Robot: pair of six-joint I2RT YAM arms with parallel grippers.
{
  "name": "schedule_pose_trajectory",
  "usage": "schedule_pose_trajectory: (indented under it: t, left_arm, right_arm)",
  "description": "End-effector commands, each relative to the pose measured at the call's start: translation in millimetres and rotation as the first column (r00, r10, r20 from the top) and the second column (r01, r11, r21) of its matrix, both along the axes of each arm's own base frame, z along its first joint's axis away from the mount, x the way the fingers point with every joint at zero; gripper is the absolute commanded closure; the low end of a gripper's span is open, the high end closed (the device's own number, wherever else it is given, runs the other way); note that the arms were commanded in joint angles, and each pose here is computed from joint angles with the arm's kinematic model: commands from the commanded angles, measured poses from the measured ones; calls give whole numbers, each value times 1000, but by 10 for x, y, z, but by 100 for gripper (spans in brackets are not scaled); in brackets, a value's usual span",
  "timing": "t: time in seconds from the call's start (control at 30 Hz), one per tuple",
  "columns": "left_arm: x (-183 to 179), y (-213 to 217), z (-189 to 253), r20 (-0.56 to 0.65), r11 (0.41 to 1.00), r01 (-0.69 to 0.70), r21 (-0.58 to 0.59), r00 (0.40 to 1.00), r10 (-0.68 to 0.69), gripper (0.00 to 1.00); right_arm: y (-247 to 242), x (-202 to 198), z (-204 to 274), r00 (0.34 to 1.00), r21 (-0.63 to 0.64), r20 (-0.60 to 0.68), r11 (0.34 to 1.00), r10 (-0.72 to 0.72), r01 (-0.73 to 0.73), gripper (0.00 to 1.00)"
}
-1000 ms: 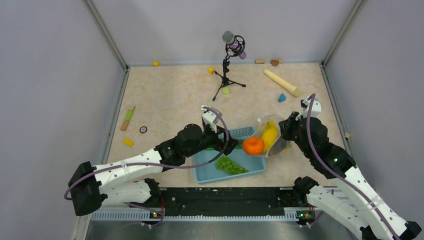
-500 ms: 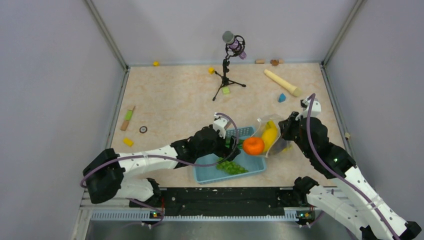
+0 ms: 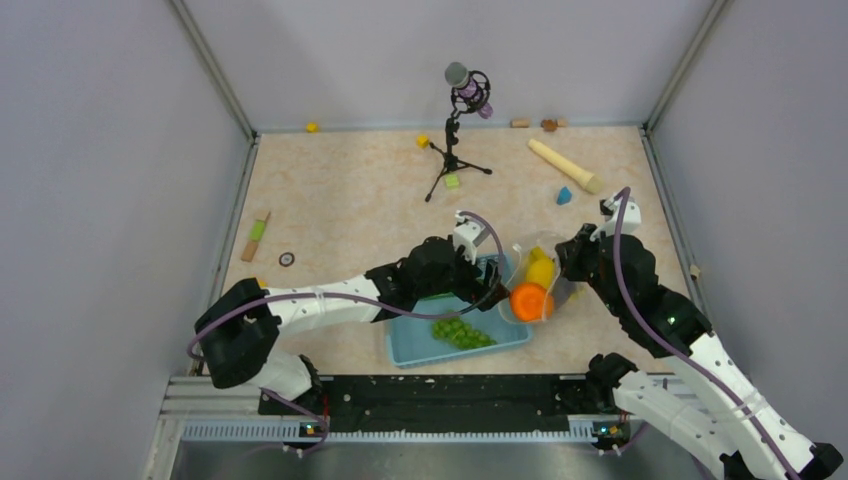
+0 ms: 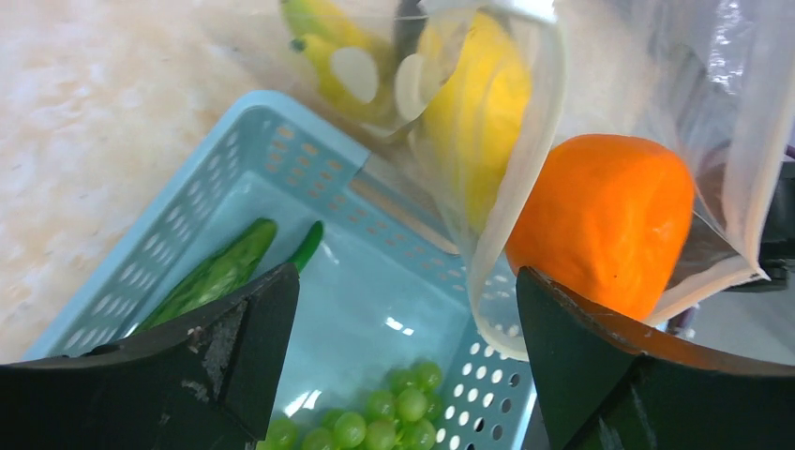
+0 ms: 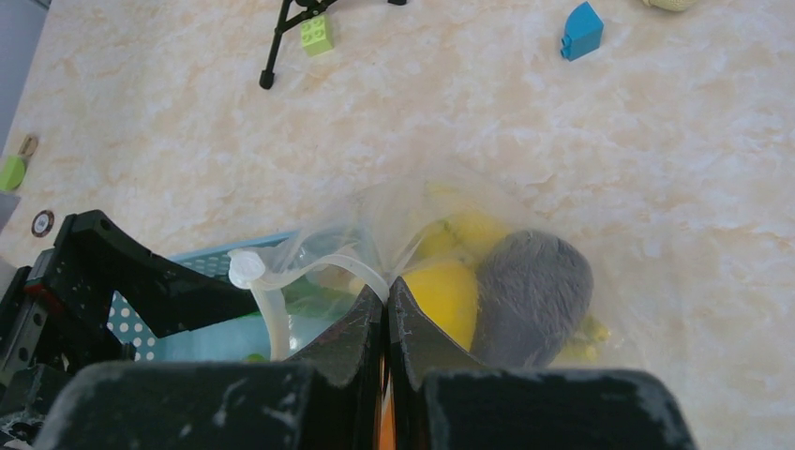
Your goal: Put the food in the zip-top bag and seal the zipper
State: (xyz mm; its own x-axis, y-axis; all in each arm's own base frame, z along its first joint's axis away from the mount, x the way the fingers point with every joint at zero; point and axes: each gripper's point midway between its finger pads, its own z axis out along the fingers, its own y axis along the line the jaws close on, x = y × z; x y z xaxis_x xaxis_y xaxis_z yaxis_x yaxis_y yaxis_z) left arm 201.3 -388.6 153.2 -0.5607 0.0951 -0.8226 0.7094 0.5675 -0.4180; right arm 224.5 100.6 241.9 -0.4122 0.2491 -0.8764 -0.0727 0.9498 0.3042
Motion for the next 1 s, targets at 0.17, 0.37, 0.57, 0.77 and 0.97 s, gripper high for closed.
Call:
schedule_pose_trajectory:
  t: [0.17,0.37,0.57,0.77,0.97]
  left_arm:
    - [-217,-322,193,-12,977,186,-105,982,-189,14]
    - [-309,-379,153,-66,969,209,-133,974,-219,32]
    - [-242,-457,24,-101,978,185,-96,976,-194,42]
    - [-281,-457,83,-91,972,205,-111,972,-216,100]
    - [-366,-479,351,-59,952,259,-163,961,-271,100]
  right_arm:
    - [28,39,155,998,42,57,999,2,-4,100]
    - [27,44,150,998,41,56,999,-1,-1,100]
    - [20,40,166,998,42,61,999,-3,0,100]
    - [18,44,161,998,42,60,999,-5,2,100]
    - [-109,43,218,996,23,59,998,-65,64,100]
